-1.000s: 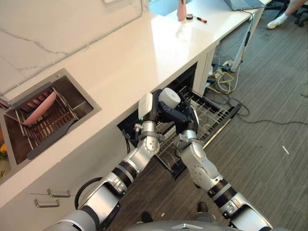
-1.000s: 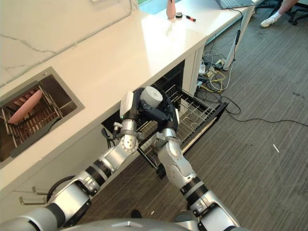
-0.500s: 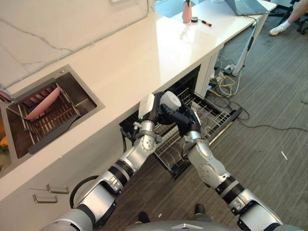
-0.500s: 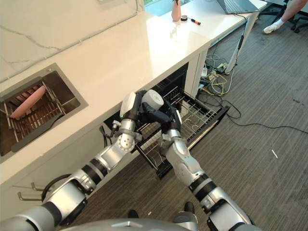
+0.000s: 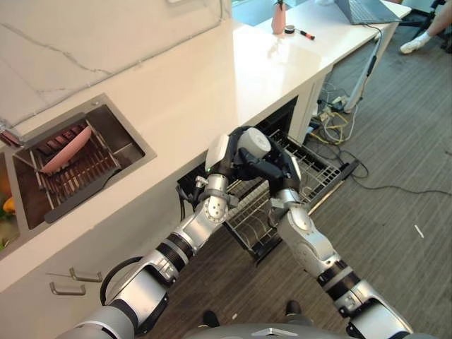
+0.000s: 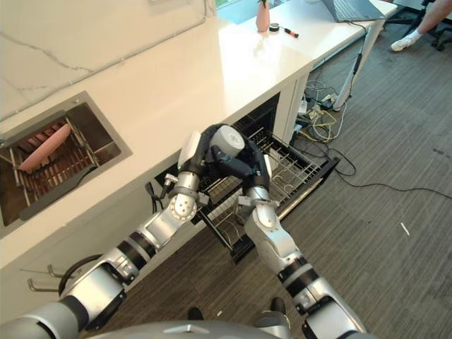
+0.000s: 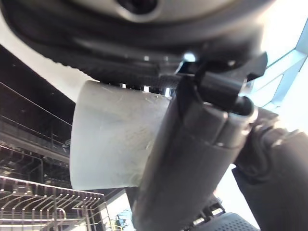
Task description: Place the dishes in the dishwasher.
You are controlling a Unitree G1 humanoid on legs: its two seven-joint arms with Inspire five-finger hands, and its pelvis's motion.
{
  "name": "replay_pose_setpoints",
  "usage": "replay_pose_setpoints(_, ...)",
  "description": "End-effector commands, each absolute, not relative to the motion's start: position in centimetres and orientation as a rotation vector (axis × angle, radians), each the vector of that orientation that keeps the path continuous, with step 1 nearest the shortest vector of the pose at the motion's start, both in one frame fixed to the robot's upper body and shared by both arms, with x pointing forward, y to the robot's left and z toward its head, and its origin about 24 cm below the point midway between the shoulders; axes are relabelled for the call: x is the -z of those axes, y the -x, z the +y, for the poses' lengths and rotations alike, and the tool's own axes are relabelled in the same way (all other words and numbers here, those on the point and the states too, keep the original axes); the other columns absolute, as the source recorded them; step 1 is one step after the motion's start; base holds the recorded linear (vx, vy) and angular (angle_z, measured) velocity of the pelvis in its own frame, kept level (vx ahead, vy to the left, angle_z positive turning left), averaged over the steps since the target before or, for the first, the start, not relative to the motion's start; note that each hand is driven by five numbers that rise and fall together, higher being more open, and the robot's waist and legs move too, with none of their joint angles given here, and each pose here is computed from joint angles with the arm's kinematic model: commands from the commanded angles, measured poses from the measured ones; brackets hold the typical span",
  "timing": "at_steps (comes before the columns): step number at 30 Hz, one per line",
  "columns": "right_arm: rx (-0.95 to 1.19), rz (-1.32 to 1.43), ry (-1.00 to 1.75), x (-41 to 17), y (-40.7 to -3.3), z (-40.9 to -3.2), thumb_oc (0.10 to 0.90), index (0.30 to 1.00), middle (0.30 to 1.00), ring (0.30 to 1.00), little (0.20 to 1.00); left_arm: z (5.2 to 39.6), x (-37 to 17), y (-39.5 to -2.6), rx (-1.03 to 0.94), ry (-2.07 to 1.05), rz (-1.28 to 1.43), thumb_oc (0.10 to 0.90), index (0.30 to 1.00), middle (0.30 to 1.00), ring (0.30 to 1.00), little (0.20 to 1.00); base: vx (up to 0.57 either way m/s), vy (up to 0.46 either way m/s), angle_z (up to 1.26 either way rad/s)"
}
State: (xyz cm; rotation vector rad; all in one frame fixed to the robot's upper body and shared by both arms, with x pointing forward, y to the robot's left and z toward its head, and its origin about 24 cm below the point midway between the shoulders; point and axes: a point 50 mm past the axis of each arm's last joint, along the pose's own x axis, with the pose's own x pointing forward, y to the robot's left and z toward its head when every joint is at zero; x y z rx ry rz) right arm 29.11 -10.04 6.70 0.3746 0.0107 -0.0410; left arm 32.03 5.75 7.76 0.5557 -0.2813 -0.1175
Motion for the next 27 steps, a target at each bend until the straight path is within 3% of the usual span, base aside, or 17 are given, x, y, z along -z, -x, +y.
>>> replay_pose_setpoints(1, 0.137, -0.593, -0.575, -18.9, -29.8, -11.2, 0.400, 0.300, 0.300, 0.300, 0.300, 1.5, -10.1, -30.8, 0.304, -0.551, -0.482, 0.800, 0.900, 0.900, 0.900, 0.900, -0.01, -0.025, 0.08)
replay_pose_setpoints(5, 0.304, -0.678, -0.683, -19.4, -28.0, -14.7, 0.400, 0.300, 0.300, 0.300, 0.300, 3.7, -8.8, -30.4, 0.284, -0.684, -0.480, 0.800, 0.900, 0.900, 0.900, 0.900, 0.01, -0.026, 0.08)
replay_pose_setpoints(12, 0.613, -0.830, -0.466, -19.5, -25.1, -20.1, 0.400, 0.300, 0.300, 0.300, 0.300, 9.3, -6.9, -28.4, 0.229, -0.713, -0.418, 0.800, 0.900, 0.900, 0.900, 0.900, 0.01, -0.018, 0.09)
replay_pose_setpoints(17, 0.589, -0.738, -0.409, -17.7, -25.6, -20.7, 0.400, 0.300, 0.300, 0.300, 0.300, 11.3, -5.0, -26.7, 0.263, -0.563, -0.256, 0.800, 0.900, 0.900, 0.900, 0.900, -0.01, 0.004, 0.00)
replay_pose_setpoints(18, 0.498, -0.576, -0.415, -15.0, -26.3, -20.2, 0.400, 0.300, 0.300, 0.300, 0.300, 13.0, -0.5, -24.4, 0.223, -0.233, 0.073, 0.800, 0.900, 0.900, 0.900, 0.900, -0.04, 0.016, 0.01)
replay_pose_setpoints(19, 0.498, -0.576, -0.415, -15.0, -26.3, -20.2, 0.400, 0.300, 0.300, 0.300, 0.300, 13.0, -0.5, -24.4, 0.223, -0.233, 0.073, 0.800, 0.900, 0.900, 0.900, 0.900, -0.03, 0.021, -0.03)
replay_pose_setpoints(21, 0.396, -0.414, -0.366, -12.1, -26.4, -19.6, 0.400, 0.300, 0.300, 0.300, 0.300, 14.9, 3.5, -21.2, 0.174, -0.047, 0.335, 0.800, 0.900, 0.900, 0.900, 0.900, -0.01, 0.012, -0.05)
replay_pose_setpoints(27, 0.293, -0.165, -0.179, -7.1, -27.0, -19.6, 0.400, 0.300, 0.300, 0.300, 0.300, 19.2, 6.7, -17.6, 0.053, -0.099, 0.520, 0.800, 0.900, 0.900, 0.900, 0.900, 0.01, 0.006, 0.17)
